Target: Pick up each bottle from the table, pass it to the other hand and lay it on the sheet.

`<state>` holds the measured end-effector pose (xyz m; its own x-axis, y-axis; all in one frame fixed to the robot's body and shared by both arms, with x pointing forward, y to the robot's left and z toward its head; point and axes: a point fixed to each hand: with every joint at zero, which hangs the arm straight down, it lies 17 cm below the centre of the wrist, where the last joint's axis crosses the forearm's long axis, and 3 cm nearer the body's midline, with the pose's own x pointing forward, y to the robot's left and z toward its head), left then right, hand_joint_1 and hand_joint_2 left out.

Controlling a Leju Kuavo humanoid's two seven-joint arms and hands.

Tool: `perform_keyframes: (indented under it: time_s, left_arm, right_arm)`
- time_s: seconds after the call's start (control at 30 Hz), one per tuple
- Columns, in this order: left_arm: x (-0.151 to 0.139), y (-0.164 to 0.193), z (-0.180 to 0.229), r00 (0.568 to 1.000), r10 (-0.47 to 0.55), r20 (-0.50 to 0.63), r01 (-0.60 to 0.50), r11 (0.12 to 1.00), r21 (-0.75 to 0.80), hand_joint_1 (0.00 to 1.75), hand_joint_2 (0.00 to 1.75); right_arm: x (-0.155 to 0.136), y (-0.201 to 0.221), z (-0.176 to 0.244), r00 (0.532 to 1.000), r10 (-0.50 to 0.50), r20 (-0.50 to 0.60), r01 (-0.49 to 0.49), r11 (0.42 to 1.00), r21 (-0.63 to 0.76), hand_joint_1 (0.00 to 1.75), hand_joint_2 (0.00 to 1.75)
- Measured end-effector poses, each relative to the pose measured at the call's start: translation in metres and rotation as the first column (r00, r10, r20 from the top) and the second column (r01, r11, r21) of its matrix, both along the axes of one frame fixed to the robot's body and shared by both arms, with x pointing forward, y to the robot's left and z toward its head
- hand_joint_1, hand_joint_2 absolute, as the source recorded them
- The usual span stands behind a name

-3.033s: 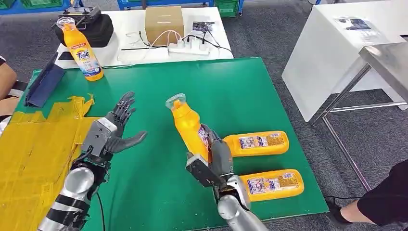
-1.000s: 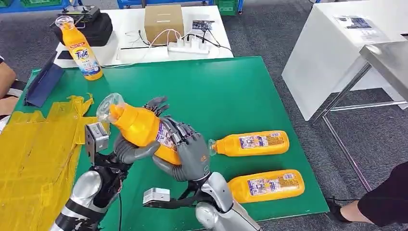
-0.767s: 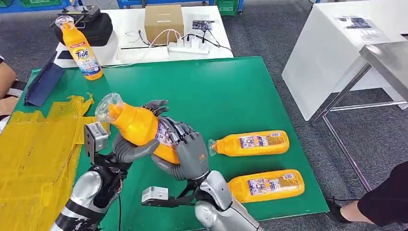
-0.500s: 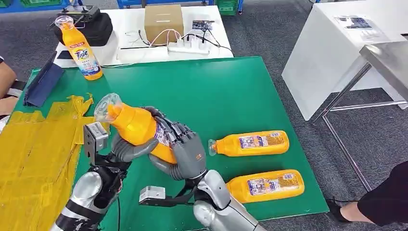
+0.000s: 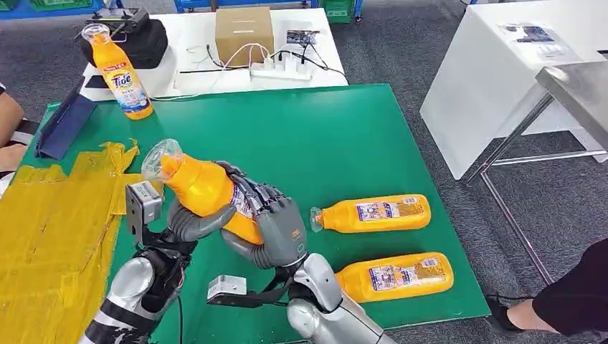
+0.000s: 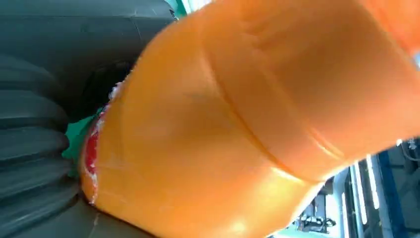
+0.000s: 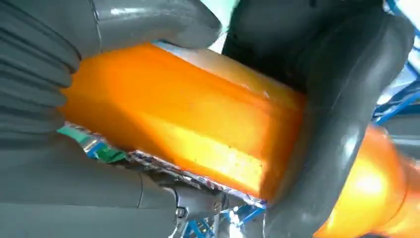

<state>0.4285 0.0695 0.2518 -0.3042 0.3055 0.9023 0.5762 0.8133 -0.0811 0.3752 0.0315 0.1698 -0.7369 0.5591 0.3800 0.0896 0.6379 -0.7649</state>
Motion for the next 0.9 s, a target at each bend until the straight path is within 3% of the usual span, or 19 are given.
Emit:
perform_keyframes:
  time_s: [0.63, 0.73, 0.8, 0.9]
  left_arm:
    - [0.013, 0.011, 0.005, 0.999, 0.05, -0.018, -0.051, 0.998, -0.037, 1.75, 1.75]
    - [0.021, 0.02, 0.006, 0.993, 0.114, -0.001, -0.114, 0.993, -0.015, 1.75, 1.75]
    - [0.031, 0.031, 0.007, 0.977, 0.21, 0.044, -0.212, 0.977, 0.04, 1.75, 1.75]
    - [0.05, 0.057, 0.01, 0.905, 0.389, 0.172, -0.416, 0.894, 0.165, 1.75, 1.75]
  right_arm:
    - [-0.012, 0.001, 0.008, 0.999, 0.018, 0.026, -0.019, 0.999, 0.034, 0.0, 1.75]
    - [-0.017, 0.002, 0.01, 0.999, 0.02, 0.036, -0.022, 0.999, 0.043, 0.0, 1.75]
    - [-0.018, -0.001, 0.015, 0.999, 0.012, 0.046, -0.014, 0.998, 0.056, 0.0, 1.75]
    - [-0.016, -0.01, 0.023, 0.999, -0.013, 0.033, 0.01, 0.994, 0.107, 0.0, 1.75]
